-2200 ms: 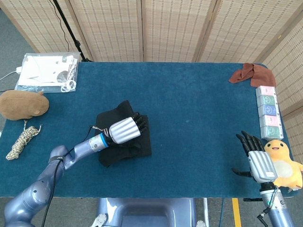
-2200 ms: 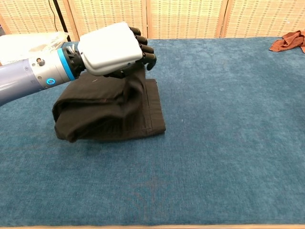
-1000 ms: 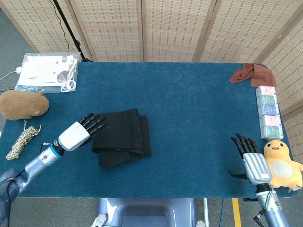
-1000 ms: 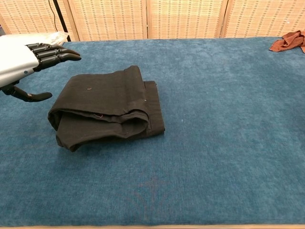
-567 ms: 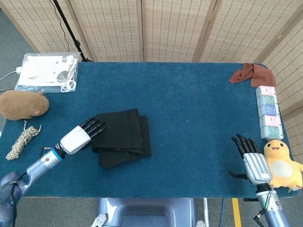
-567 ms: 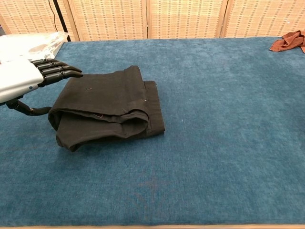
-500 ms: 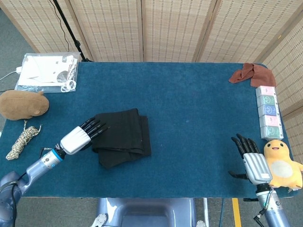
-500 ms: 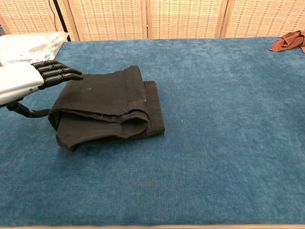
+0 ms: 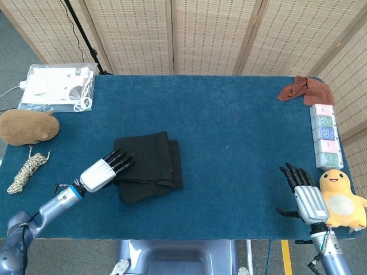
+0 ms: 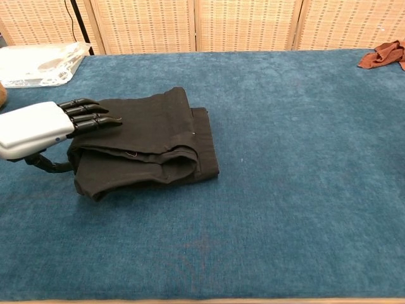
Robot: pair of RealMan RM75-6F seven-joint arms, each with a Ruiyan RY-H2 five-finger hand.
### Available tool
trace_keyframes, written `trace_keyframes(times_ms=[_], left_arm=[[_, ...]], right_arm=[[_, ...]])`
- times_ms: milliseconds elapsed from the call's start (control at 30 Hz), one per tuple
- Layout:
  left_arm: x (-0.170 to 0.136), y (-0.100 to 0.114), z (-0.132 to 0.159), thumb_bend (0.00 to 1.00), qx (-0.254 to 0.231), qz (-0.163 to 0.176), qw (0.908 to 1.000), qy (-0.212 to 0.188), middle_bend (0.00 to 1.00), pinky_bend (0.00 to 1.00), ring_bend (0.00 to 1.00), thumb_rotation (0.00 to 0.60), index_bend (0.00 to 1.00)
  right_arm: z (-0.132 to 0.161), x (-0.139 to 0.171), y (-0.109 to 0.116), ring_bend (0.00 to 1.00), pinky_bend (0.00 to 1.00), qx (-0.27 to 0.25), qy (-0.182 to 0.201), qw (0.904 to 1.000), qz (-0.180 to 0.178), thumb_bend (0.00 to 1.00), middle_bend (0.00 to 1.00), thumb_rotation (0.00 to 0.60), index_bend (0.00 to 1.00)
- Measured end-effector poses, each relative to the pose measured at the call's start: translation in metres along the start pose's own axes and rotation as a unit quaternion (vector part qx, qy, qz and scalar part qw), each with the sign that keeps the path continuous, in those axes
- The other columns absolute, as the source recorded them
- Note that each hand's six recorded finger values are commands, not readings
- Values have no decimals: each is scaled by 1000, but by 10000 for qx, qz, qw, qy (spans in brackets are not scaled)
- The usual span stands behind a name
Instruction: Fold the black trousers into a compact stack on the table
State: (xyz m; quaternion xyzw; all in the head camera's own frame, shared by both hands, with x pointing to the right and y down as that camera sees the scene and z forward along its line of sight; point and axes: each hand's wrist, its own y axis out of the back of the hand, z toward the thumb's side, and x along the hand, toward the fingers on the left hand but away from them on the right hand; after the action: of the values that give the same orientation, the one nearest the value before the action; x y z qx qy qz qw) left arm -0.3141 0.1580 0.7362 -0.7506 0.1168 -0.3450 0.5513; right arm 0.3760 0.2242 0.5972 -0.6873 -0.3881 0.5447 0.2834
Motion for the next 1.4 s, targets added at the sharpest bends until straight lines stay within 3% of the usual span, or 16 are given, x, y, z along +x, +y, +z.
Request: trace_keyframes(times_ms=[167,367,567,767,1133,1233,1400], left_arm=[[10,-7,10,404,34,-18,10000,20,255,111,189,600,120],[20,-10,14,689,-27,16,9998,180,427,292,375,600,278],[28,-2,16,909,-13,260,9994,232,554,383,477,600,426],[34,11,18,931,128,547,9983,148,632,419,540,600,527],[41,41,17,912,476,989,9937,-238,656,428,560,600,563],[23,48,11,891,708,1021,9913,-437,657,427,563,600,565],[-40,50,-8,846,1053,816,9895,-559,657,427,562,600,565]], right_arm=[[0,0,1,0,0,-2,6,10000,-12,31,0,600,0],[1,1,2,0,0,-24,35,10000,-20,31,0,600,0],[0,1,4,0,0,-39,43,10000,-46,31,0,600,0],[0,1,3,0,0,-46,59,10000,-26,30,0,600,0],[2,3,6,0,0,-55,78,9999,-89,31,0,600,0],[4,4,5,0,0,-48,114,9999,-92,30,0,600,0],[7,6,3,0,0,3,171,9998,-63,31,0,600,0]])
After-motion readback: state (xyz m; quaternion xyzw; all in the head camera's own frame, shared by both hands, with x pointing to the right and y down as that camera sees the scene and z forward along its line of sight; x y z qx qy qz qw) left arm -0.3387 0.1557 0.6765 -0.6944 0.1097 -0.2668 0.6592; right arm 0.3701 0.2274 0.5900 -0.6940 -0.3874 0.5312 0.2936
